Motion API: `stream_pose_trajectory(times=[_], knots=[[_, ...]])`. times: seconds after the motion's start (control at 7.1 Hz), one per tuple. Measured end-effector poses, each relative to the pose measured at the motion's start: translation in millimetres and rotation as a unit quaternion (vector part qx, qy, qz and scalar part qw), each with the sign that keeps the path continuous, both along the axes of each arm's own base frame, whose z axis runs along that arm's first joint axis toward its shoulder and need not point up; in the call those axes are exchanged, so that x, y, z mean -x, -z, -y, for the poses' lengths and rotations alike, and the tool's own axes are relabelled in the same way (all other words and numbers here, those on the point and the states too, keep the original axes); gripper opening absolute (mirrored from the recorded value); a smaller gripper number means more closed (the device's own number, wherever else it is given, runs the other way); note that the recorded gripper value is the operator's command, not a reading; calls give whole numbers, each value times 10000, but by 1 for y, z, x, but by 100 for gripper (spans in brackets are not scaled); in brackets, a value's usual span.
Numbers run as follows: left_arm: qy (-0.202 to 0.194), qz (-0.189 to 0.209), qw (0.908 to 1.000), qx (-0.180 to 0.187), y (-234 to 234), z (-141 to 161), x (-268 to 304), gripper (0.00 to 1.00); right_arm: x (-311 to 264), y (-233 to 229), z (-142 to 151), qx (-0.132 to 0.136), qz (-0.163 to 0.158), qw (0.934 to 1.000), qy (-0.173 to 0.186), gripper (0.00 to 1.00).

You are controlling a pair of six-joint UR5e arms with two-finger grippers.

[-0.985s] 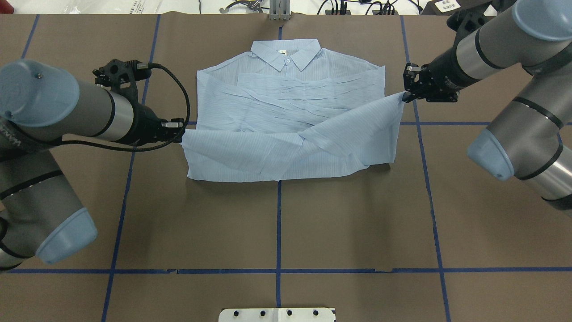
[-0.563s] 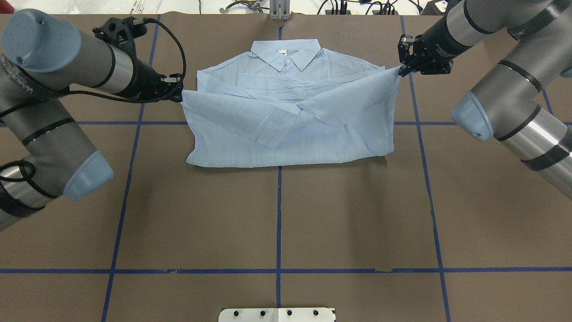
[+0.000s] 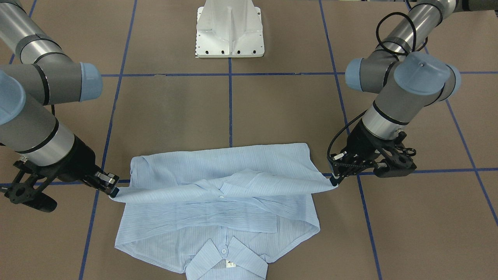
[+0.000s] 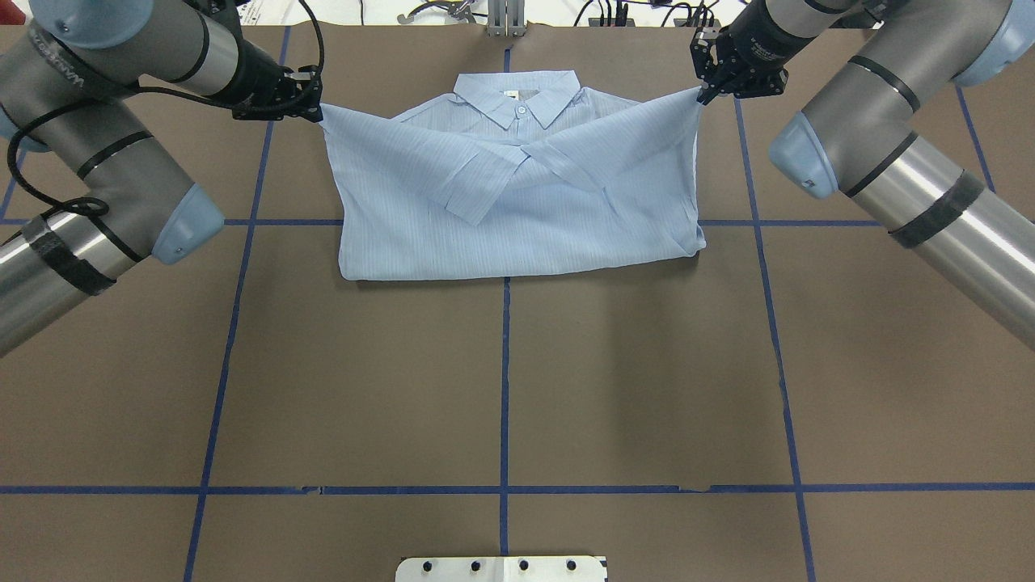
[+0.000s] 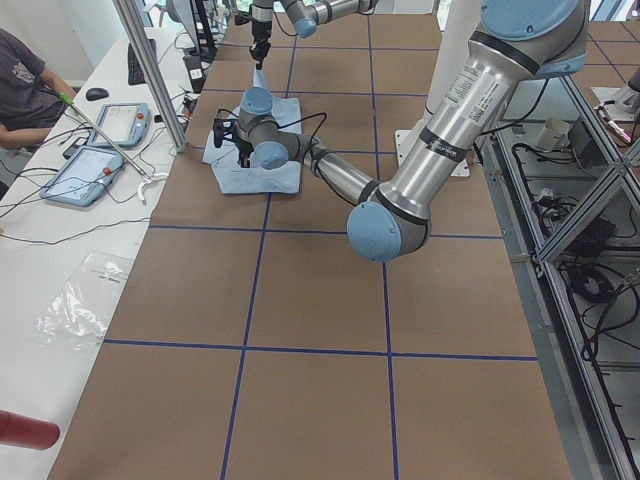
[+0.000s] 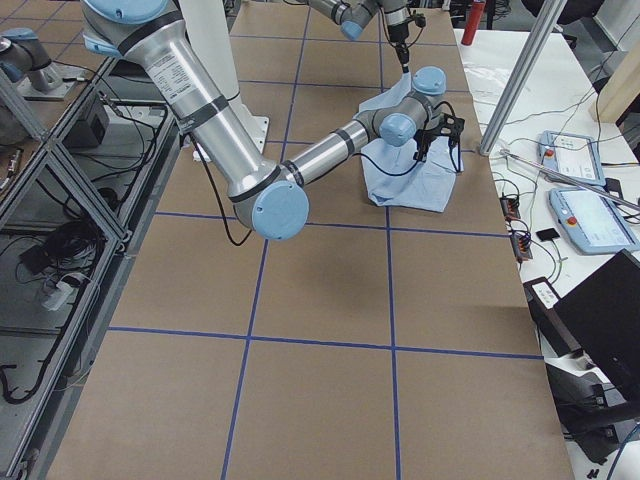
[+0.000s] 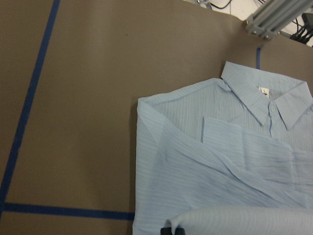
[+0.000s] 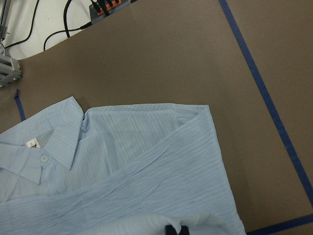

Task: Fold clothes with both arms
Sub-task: 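Carry the hem with both grippers over the collar and lay it down, then release the hem and raise both grippers away from the folded shirt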

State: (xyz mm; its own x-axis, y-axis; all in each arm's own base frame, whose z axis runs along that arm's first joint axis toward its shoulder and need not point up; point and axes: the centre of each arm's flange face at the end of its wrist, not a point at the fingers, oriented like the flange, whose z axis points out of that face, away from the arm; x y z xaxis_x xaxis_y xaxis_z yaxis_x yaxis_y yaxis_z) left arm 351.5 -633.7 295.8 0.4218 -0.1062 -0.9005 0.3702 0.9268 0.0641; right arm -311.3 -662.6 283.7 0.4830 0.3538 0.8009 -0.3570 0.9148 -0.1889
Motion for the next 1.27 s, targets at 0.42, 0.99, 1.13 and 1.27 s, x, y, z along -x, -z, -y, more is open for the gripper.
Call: stream_pose_trajectory(times=[0.42, 0.99, 1.13, 1.27], knots=[[32, -25, 10000, 4, -15, 30, -22, 0, 9, -20, 25, -51, -66, 10000, 46, 0], [93, 95, 9998, 159, -24, 51, -32, 0, 26, -24, 56, 43, -193, 9998, 86, 0], [102, 118, 9997, 186, -25, 55, -34, 0, 30, -24, 62, 65, -230, 9997, 96, 0], [122, 144, 9996, 205, -25, 60, -37, 0, 35, -26, 68, 76, -266, 9996, 112, 0]])
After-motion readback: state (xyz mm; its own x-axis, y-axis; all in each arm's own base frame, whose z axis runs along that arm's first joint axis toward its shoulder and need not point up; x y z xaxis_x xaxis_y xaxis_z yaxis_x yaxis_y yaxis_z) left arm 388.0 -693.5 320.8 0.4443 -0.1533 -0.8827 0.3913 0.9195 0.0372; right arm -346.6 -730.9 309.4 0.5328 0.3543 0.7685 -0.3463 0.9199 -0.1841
